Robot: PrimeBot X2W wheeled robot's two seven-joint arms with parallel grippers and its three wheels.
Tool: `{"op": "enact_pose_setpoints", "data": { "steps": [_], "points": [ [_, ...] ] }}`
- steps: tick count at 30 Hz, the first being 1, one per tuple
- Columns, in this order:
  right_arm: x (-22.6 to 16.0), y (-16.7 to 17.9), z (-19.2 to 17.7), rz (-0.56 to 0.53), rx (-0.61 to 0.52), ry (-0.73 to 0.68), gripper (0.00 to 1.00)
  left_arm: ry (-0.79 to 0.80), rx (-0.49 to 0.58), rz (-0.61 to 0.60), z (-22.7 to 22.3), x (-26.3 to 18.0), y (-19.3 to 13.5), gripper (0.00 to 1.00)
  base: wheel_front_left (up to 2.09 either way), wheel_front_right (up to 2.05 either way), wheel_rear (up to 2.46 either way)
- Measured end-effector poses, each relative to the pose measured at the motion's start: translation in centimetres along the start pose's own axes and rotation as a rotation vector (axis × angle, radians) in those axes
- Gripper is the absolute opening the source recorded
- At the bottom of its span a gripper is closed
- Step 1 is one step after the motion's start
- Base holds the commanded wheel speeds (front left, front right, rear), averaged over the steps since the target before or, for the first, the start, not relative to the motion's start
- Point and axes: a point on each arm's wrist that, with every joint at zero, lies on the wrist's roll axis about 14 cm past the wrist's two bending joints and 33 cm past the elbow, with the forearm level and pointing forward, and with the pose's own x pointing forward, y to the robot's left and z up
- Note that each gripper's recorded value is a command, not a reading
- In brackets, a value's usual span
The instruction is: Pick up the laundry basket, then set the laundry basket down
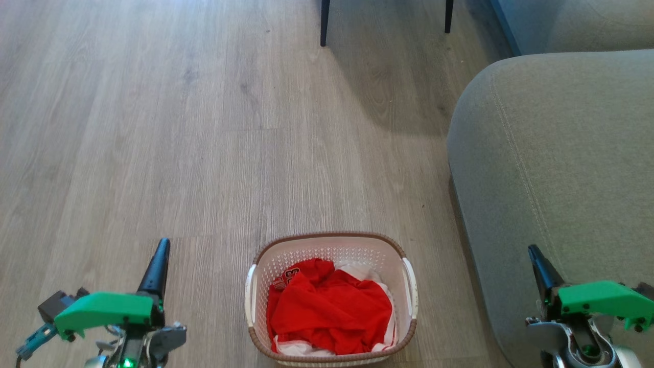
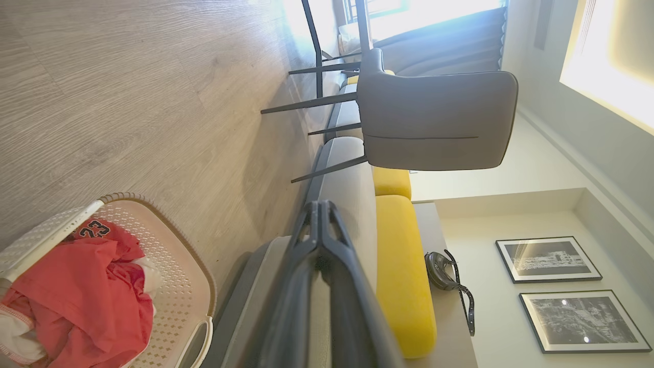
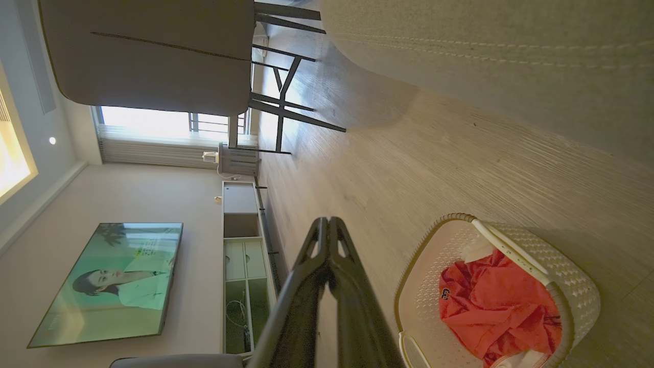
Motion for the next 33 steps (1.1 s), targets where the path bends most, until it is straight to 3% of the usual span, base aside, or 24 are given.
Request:
{"op": "enact_pose_setpoints", "data": {
  "steps": [19, 33],
  "points": [
    [0.0, 0.3, 1.3, 0.018, 0.195, -0.02, 0.0, -0.007, -0.198, -0.038, 0.9, 0.8, -0.8, 0.0, 0.0, 0.0, 0.0],
    [0.1, 0.4, 1.4, 0.023, 0.197, -0.025, 0.0, -0.008, -0.199, -0.038, 0.9, 0.8, -0.8, 0.0, 0.0, 0.0, 0.0]
  ]
}}
